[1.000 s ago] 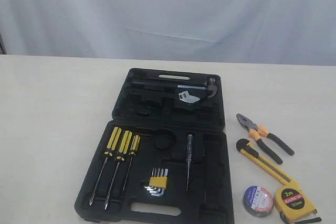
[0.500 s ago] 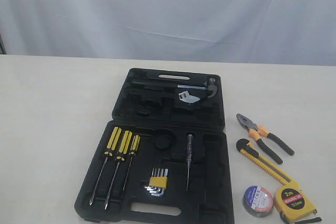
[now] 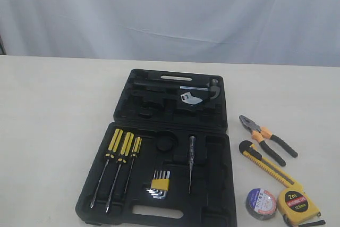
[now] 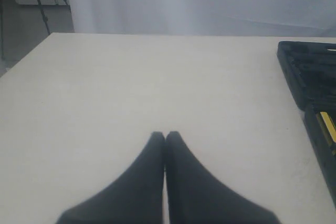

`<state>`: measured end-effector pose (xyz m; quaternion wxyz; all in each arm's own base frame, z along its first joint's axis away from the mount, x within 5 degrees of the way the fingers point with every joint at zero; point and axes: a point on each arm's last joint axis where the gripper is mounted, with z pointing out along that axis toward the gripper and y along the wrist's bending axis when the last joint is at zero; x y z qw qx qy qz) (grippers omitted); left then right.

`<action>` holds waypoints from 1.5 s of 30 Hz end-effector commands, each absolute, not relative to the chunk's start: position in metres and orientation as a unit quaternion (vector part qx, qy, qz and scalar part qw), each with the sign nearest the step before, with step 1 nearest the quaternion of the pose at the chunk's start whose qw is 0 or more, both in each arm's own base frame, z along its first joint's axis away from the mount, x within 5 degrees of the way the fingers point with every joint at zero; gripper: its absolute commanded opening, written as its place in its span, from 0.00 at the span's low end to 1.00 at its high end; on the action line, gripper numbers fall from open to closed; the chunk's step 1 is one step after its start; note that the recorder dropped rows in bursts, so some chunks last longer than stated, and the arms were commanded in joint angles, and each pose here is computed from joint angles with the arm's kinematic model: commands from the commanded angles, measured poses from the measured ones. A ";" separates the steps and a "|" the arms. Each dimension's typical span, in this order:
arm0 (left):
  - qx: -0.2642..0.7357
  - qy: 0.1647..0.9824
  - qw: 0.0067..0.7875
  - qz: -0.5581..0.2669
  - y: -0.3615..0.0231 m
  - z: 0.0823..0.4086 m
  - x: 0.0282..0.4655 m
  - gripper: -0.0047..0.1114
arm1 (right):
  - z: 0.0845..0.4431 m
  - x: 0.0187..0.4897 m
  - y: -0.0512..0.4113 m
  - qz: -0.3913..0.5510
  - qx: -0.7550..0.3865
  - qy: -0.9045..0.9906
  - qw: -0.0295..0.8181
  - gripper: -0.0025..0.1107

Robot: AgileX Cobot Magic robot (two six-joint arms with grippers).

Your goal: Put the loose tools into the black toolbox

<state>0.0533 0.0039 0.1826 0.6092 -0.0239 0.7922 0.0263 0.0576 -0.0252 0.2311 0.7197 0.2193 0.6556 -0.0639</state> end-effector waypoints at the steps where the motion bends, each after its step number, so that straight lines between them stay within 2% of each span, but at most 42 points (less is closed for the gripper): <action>1: -0.024 0.791 0.611 0.023 0.004 0.182 0.053 0.04 | 0.254 0.061 -0.030 -0.073 0.247 0.723 0.641 0.02; 4: -0.024 0.791 0.611 0.023 0.004 0.182 0.053 0.04 | 0.277 0.073 -0.036 -0.093 0.239 0.788 0.559 0.02; 7: -0.024 0.791 0.611 0.023 0.004 0.182 0.053 0.04 | 0.298 0.095 -0.039 -0.105 0.161 0.874 0.446 0.02; 11: -0.024 0.791 0.611 0.023 0.004 0.182 0.053 0.04 | 0.325 0.129 -0.037 -0.072 0.096 0.949 0.291 0.02; 14: -0.024 0.791 0.611 0.023 0.004 0.182 0.053 0.04 | 0.337 0.162 -0.034 -0.032 0.071 0.974 0.211 0.02; 19: -0.024 0.791 0.611 0.023 0.004 0.182 0.053 0.04 | 0.310 0.221 -0.017 0.121 0.011 0.982 0.143 0.02; 23: -0.024 0.791 0.611 0.023 0.004 0.182 0.053 0.04 | 0.272 0.246 -0.026 0.107 0.003 0.992 0.062 0.02; 31: -0.024 0.791 0.611 0.023 0.004 0.182 0.053 0.04 | 0.230 0.272 -0.030 0.078 0.013 0.997 0.011 0.02; 36: -0.024 0.791 0.611 0.023 0.004 0.182 0.053 0.04 | 0.221 0.277 -0.020 0.032 -0.011 0.999 -0.003 0.02; 43: -0.024 0.791 0.611 0.023 0.004 0.182 0.053 0.04 | 0.213 0.284 -0.008 0.044 -0.020 0.999 0.000 0.02; 45: -0.024 0.791 0.611 0.023 0.004 0.182 0.053 0.04 | 0.211 0.284 -0.008 0.046 -0.020 0.999 -0.003 0.08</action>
